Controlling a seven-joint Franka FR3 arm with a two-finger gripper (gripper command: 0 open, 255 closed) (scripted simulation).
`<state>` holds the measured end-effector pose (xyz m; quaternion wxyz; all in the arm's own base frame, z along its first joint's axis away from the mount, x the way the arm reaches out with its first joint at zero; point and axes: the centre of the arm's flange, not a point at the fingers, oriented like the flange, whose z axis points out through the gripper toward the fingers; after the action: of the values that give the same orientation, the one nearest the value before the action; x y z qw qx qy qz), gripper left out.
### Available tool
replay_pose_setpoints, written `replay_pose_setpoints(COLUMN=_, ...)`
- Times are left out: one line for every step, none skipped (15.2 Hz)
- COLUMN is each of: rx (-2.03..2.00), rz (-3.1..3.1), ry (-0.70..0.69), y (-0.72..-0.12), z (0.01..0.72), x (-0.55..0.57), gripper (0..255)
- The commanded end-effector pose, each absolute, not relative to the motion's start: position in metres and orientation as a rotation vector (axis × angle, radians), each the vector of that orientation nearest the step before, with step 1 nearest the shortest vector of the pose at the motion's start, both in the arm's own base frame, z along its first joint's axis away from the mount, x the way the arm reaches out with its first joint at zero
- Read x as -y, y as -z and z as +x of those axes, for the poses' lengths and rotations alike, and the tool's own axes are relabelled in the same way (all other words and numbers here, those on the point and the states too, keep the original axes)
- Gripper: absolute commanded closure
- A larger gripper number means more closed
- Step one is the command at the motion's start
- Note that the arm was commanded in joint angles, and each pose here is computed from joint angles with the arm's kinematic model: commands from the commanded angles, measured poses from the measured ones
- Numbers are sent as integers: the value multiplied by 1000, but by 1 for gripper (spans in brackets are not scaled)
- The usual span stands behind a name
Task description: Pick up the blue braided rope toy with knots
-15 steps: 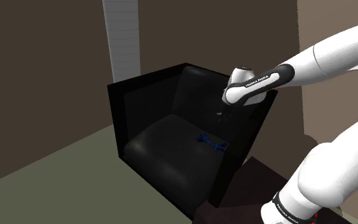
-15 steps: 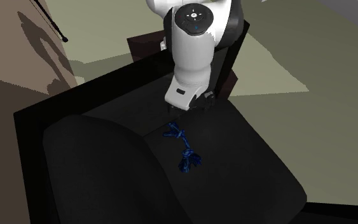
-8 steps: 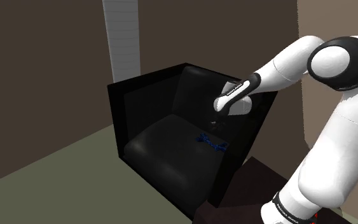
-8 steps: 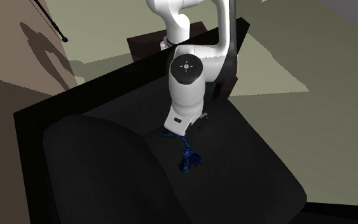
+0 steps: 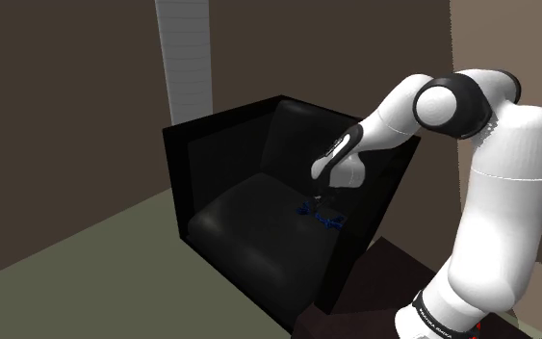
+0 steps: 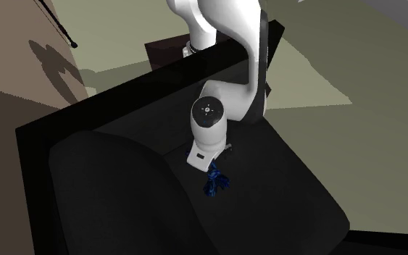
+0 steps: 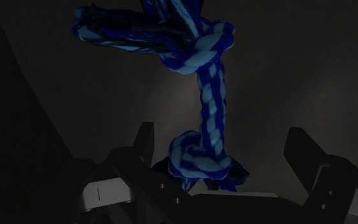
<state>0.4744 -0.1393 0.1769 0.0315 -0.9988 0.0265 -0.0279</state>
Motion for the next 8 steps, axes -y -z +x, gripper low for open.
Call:
replay_pose_setpoints(rx=-82, rz=-3076, ry=86, y=-165, z=475, x=140, gripper=0)
replay_pose_setpoints(rx=-82, rz=-3076, ry=86, y=-160, z=475, x=140, gripper=0)
replay_pose_setpoints(rx=-82, rz=-3076, ry=86, y=-154, z=475, x=140, gripper=0)
replay_pose_setpoints(rx=-82, rz=-3076, ry=86, y=-151, z=475, x=140, gripper=0)
replay_pose_setpoints(rx=-82, rz=-3076, ry=86, y=-151, z=475, x=140, gripper=0)
replay_pose_setpoints(rx=-82, rz=-3076, ry=86, y=-152, z=475, x=139, gripper=255)
replay_pose_setpoints(rx=-82, rz=-3076, ry=86, y=-152, z=475, x=139, gripper=255)
replay_pose_setpoints(rx=-82, rz=-3076, ry=86, y=-152, z=474, x=139, gripper=255)
